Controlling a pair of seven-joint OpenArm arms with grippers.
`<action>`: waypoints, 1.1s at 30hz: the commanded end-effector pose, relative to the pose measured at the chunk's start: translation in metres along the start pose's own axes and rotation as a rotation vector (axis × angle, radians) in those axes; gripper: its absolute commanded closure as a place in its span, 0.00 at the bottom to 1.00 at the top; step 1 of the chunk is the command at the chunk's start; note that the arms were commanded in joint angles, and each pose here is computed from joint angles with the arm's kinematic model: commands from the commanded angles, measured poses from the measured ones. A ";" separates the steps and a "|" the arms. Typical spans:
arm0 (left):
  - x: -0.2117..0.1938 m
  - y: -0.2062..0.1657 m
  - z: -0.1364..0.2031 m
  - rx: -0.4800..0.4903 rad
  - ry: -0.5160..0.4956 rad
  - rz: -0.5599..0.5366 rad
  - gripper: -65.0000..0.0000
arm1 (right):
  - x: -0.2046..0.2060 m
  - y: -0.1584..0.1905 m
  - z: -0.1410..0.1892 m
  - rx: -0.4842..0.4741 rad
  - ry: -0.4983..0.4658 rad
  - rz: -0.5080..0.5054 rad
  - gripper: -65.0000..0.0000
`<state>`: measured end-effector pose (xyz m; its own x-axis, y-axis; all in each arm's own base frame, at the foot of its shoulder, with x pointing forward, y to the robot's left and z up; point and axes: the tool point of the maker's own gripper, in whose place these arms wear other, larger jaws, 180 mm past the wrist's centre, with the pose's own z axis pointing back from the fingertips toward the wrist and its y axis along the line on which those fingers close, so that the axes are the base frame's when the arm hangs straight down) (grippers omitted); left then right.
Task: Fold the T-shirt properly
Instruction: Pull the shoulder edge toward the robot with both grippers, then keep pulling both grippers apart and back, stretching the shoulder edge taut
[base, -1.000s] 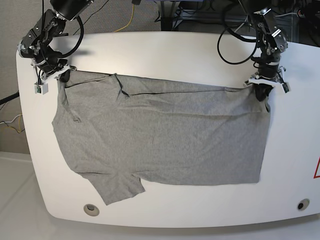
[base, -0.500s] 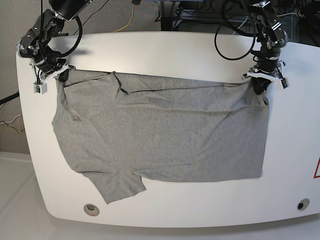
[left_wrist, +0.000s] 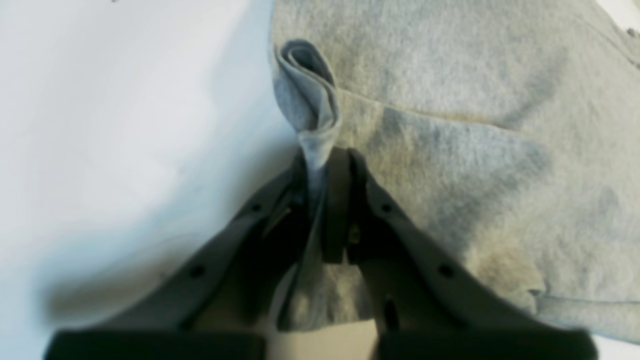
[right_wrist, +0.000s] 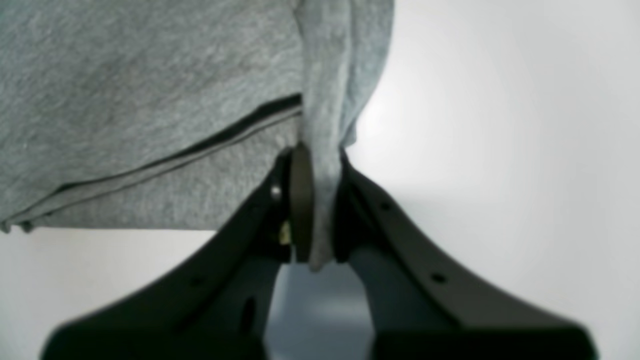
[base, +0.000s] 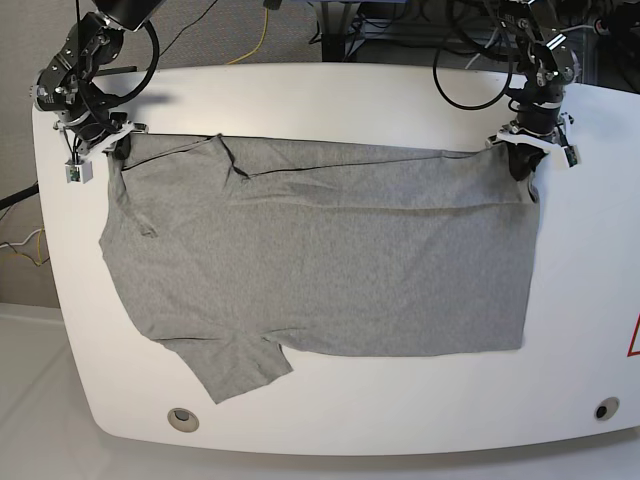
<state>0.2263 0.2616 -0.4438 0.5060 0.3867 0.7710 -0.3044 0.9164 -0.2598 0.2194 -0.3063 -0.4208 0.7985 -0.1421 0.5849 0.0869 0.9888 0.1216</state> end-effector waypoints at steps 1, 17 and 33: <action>-0.091 0.041 0.030 0.164 0.391 -0.054 0.99 | 0.001 -0.005 0.004 -0.021 -0.002 0.027 1.00; -0.081 0.082 0.047 0.248 0.388 -0.075 0.99 | -0.009 -0.006 0.004 -0.030 0.021 0.036 1.00; -0.090 0.092 0.058 0.266 0.414 -0.083 0.99 | -0.028 -0.008 0.008 -0.032 0.056 0.028 1.00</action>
<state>0.1926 0.3048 -0.4417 0.5230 0.3616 0.7718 -0.3537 0.9160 -0.1894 0.2061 -0.3025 -0.4258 0.7912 -0.1366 0.5961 0.0788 0.9894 0.1221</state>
